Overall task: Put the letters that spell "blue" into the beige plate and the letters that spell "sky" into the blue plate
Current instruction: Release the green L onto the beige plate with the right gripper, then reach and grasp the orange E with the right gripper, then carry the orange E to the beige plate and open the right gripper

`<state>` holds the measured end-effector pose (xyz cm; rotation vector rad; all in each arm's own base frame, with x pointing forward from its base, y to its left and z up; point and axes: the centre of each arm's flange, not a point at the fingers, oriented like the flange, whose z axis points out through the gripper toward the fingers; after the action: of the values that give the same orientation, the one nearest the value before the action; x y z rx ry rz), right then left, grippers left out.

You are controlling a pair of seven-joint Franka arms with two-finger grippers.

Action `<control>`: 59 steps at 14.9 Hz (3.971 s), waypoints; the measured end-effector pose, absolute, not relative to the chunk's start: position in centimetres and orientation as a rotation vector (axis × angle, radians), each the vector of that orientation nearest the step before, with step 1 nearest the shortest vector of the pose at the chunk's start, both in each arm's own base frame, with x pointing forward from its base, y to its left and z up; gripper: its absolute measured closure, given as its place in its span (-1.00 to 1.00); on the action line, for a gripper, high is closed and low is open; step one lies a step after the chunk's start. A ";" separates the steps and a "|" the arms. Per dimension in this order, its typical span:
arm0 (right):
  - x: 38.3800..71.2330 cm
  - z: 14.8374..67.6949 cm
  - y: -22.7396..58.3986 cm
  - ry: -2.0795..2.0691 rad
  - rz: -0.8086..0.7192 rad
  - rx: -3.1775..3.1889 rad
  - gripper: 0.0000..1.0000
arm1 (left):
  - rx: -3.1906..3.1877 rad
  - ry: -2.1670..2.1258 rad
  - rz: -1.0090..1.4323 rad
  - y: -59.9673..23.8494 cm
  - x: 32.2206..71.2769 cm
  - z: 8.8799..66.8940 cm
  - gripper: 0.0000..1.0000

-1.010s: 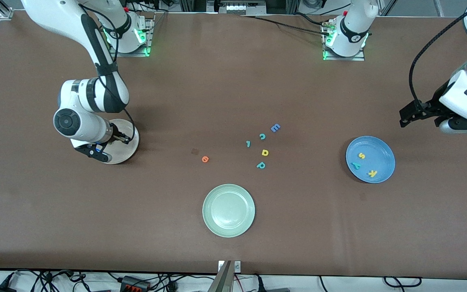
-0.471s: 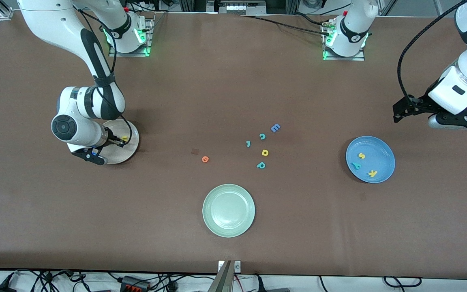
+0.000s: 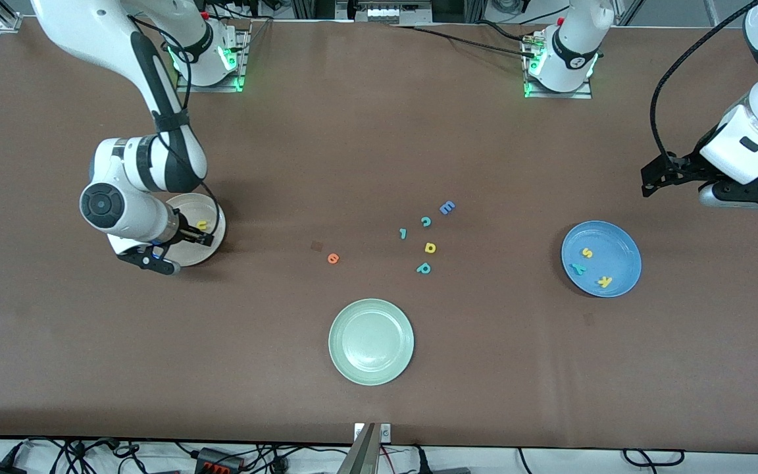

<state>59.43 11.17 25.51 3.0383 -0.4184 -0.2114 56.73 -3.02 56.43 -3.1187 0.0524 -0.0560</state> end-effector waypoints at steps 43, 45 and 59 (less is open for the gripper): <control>58.8 17.6 40.0 -0.398 -0.004 3.145 -0.18 | -3.119 0.069 -0.021 -3.6 56.4 56.3 -1.00; 58.8 17.6 40.0 -0.399 -0.005 3.146 -0.18 | -3.119 0.069 -0.019 -3.7 56.4 56.3 -1.00; 59.5 23.6 37.1 -0.366 -0.147 3.124 0.44 | -3.119 0.070 -0.002 -3.7 56.2 56.3 -1.00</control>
<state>59.45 37.09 23.64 3.1245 -0.3665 -0.1466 56.24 -3.70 56.35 -3.1190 0.0703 -0.0019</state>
